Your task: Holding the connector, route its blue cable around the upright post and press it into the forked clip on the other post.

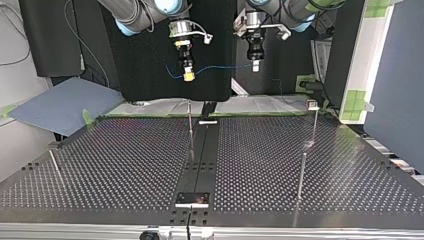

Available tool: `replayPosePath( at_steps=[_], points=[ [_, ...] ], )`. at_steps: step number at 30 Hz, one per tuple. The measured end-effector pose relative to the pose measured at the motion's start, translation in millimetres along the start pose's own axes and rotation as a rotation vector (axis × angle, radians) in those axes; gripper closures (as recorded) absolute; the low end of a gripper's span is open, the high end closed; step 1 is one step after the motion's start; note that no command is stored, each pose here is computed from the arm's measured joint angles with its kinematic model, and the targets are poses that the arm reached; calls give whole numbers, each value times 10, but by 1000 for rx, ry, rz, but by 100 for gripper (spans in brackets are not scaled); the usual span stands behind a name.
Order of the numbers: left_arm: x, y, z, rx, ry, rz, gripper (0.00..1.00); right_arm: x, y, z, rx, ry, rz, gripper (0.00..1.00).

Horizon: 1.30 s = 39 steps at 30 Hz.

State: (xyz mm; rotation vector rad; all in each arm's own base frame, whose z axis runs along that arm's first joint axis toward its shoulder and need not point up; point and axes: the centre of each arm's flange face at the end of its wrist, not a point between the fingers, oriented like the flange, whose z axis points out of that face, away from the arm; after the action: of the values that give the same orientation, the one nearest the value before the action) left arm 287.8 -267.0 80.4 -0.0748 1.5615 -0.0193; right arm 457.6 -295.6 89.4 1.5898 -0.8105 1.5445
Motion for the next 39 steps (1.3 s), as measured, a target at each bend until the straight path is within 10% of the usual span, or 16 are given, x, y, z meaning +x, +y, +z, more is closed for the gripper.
replayPosePath(
  at_steps=[26,39],
  points=[
    [-4,-4,-3,2,-1,0,100,0,0,0,0,0,0,100],
    [176,171,-13,8,53,130,100,-257,-247,60,-26,-81,13,100]
  ],
)
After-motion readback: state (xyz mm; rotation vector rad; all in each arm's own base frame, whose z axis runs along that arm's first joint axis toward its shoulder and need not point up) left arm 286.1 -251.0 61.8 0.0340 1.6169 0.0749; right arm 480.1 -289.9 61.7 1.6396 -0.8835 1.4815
